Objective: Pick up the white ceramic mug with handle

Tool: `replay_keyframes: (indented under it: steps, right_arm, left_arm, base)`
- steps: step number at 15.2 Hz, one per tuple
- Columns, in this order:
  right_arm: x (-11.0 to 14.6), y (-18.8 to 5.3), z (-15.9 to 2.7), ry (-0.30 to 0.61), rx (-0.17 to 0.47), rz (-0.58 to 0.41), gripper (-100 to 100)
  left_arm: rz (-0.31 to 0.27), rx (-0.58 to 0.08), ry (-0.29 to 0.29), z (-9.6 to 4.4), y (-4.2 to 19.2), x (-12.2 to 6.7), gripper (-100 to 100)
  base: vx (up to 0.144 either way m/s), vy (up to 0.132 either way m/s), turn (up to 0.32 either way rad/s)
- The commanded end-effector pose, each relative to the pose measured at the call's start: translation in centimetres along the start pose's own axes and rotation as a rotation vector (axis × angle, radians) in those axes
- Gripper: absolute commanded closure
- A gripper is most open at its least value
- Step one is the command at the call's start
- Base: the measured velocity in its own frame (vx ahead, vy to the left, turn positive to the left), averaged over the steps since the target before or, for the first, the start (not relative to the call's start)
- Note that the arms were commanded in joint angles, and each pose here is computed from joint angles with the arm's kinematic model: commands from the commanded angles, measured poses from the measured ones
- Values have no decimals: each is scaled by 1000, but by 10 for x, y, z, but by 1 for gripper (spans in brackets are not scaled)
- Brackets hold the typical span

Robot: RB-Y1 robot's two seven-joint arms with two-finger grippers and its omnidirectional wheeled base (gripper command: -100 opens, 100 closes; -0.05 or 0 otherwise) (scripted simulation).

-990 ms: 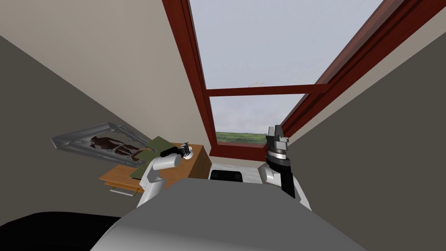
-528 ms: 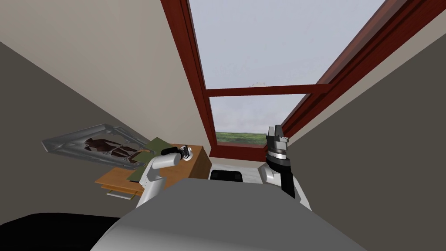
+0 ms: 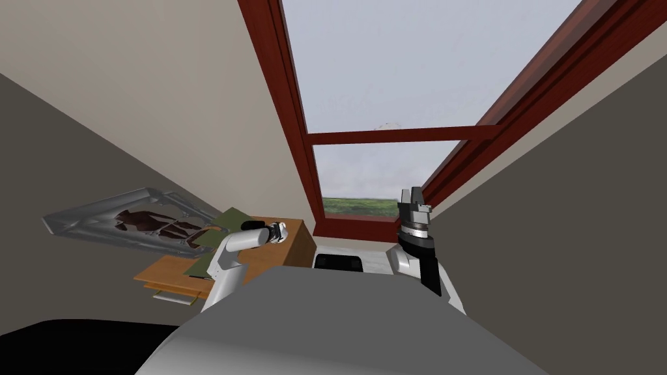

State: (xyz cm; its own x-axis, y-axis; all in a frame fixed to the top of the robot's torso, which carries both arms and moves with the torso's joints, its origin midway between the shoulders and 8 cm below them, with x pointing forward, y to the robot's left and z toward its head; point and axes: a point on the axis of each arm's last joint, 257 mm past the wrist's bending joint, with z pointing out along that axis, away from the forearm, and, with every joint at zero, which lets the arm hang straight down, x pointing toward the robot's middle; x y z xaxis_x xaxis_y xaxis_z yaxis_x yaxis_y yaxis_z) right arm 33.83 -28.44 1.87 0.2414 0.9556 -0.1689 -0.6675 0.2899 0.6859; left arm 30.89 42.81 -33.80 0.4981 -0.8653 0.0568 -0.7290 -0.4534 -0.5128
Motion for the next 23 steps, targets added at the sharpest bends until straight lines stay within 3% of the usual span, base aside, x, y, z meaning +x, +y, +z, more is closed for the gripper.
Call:
replay_keyframes:
  steps: [1, 11, 23]
  right_arm:
    - [0, 0, 0, 0, 0, 0, 0]
    - [0, 0, 0, 0, 0, 0, 0]
    - [0, 0, 0, 0, 0, 0, 0]
  left_arm:
    - [-2, -26, -8, -1, 6, -1, -100]
    - [-51, -224, -56, -6, 47, -19, -100]
    - [-79, -433, -102, -24, 91, -31, -100]
  base:
    - [13, 9, 1]
    - [31, 18, -22]
    - [35, 22, -15]
